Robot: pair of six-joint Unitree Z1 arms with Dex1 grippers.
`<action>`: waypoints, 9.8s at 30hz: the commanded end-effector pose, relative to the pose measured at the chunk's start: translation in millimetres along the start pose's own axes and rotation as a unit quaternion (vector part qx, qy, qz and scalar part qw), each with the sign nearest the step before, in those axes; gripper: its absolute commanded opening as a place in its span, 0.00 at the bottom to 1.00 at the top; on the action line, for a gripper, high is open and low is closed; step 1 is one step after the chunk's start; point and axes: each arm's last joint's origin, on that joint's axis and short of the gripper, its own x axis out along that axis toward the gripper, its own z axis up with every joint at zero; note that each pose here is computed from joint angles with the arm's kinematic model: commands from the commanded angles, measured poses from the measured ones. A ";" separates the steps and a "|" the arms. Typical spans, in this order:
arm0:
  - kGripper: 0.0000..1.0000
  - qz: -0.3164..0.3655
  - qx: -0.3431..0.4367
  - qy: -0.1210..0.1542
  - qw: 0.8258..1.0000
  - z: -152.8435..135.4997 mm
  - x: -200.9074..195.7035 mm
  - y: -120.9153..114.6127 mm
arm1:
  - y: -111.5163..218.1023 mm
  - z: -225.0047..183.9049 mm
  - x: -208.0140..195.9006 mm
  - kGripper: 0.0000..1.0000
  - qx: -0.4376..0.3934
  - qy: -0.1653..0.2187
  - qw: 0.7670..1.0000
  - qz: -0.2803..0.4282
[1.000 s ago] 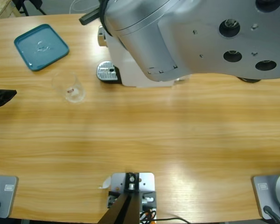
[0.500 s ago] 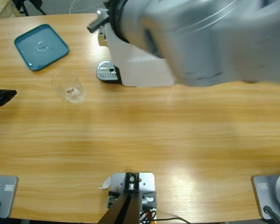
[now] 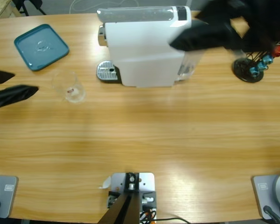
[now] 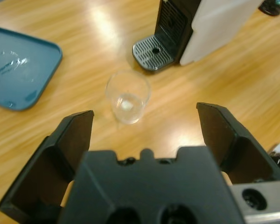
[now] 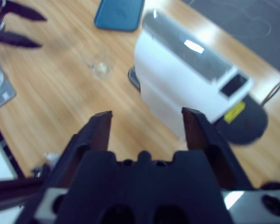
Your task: Pour coffee
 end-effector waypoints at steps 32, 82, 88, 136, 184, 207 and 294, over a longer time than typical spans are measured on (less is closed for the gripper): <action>0.99 0.079 0.001 0.057 0.995 -62.7 132.2 3.4 | -11.1 -117.2 -21.9 1.00 0.014 0.111 0.993 0.023; 0.48 0.006 0.077 -0.053 0.996 -18.9 218.8 -23.0 | -23.1 -120.6 -59.7 0.98 0.008 0.079 0.997 -0.004; 0.48 0.000 0.077 -0.048 0.996 -20.3 225.9 -24.3 | -24.2 -123.7 -64.8 0.98 0.007 0.080 0.997 -0.007; 1.00 -0.021 0.053 -0.059 0.997 -20.5 11.0 -0.7 | -24.1 -113.8 -69.6 0.98 0.009 0.102 0.995 -0.010; 0.98 0.008 0.064 0.056 0.996 -5.4 -54.7 10.3 | -131.0 107.0 124.9 0.00 0.081 0.230 0.968 -0.054; 0.98 0.001 0.065 0.060 0.996 -5.6 -53.6 9.5 | -120.6 108.8 145.1 0.00 0.061 0.253 0.964 -0.048; 0.98 -0.014 0.066 0.069 0.995 -5.0 -50.5 7.2 | -113.8 101.6 159.0 0.00 0.039 0.291 0.954 -0.066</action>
